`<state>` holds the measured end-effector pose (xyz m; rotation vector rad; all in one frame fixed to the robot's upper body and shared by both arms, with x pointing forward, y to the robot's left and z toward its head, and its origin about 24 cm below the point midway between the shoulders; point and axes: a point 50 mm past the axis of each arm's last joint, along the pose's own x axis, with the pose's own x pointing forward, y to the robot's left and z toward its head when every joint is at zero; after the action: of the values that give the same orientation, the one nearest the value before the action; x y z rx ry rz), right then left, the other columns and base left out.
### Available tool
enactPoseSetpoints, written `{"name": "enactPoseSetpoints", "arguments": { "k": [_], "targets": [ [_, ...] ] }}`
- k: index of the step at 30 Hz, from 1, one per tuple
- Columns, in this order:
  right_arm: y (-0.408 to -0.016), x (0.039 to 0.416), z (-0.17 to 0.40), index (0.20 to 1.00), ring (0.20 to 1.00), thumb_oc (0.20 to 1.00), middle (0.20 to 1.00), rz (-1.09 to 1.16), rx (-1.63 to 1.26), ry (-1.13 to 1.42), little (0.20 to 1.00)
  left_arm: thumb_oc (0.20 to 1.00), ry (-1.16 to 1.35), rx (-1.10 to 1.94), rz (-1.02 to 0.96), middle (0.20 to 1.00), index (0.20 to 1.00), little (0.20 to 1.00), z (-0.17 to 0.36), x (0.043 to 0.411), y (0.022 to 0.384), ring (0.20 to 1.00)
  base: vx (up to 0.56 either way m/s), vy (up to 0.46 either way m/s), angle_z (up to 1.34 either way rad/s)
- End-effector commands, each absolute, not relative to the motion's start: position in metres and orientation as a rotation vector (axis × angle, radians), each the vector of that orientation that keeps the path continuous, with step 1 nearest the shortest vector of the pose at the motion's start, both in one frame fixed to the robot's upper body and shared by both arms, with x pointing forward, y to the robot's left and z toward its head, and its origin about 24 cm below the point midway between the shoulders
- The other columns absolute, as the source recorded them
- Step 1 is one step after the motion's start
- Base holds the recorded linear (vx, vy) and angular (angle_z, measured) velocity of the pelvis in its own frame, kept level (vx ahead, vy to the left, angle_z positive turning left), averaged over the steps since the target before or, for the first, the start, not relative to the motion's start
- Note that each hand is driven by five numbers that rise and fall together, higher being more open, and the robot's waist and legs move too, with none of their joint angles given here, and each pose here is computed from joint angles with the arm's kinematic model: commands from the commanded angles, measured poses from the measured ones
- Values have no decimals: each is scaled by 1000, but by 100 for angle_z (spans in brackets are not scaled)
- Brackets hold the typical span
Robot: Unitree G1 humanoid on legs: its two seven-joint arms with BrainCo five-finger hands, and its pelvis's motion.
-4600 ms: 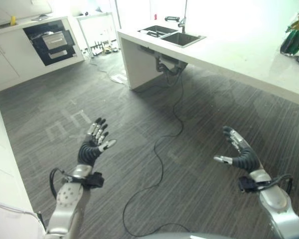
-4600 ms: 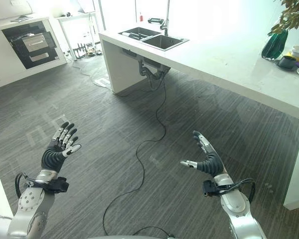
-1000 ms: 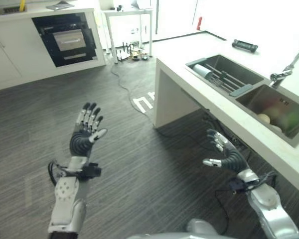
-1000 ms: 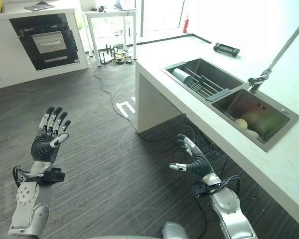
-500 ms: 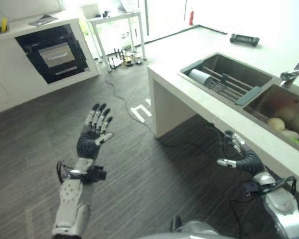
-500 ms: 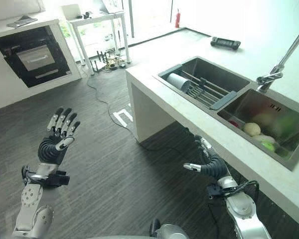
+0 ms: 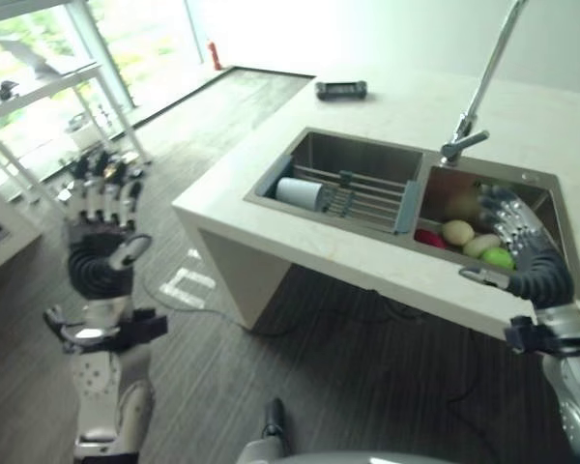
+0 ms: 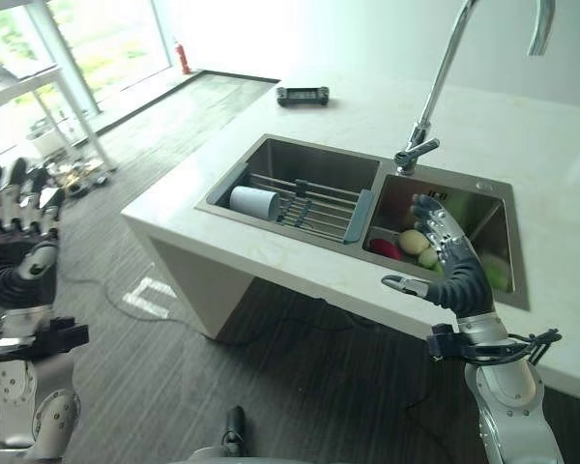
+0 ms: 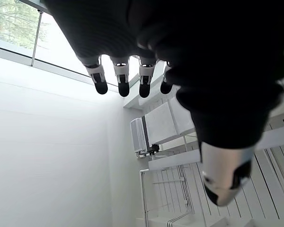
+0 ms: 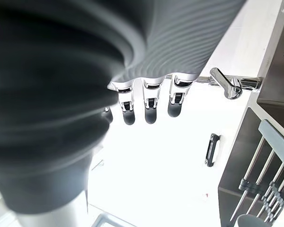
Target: Place the dishes in the dishwasher.
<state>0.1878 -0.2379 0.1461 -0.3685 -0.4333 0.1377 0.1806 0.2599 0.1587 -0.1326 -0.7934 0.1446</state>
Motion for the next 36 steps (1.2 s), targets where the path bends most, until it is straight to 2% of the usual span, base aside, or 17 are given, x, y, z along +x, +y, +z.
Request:
{"name": "enactPoseSetpoints", "arguments": {
  "k": [1,10,17,30,36],
  "targets": [
    [-242,195,173,1000,1000,1000,1000,95,-367,-566,1000,1000,-913,-94,106,1000,1000,1000,177,175,256,1000,177,393,-83],
    [-251,192,159,1000,1000,1000,1000,-12,-311,-516,1000,1000,-922,-55,36,1000,1000,1000,192,191,250,1000,135,333,-40],
    [-235,206,157,1000,1000,1000,1000,36,-286,-512,1000,1000,-887,-62,58,1000,1000,1000,192,198,251,1000,47,28,-112],
    [-235,209,152,1000,1000,1000,1000,35,-376,-480,1000,1000,-811,-189,2,1000,1000,1000,176,195,245,1000,148,-167,5],
    [-241,210,156,1000,1000,1000,1000,61,-399,-479,1000,1000,-851,-183,44,1000,1000,1000,177,190,249,1000,200,289,-17]
  ]
}}
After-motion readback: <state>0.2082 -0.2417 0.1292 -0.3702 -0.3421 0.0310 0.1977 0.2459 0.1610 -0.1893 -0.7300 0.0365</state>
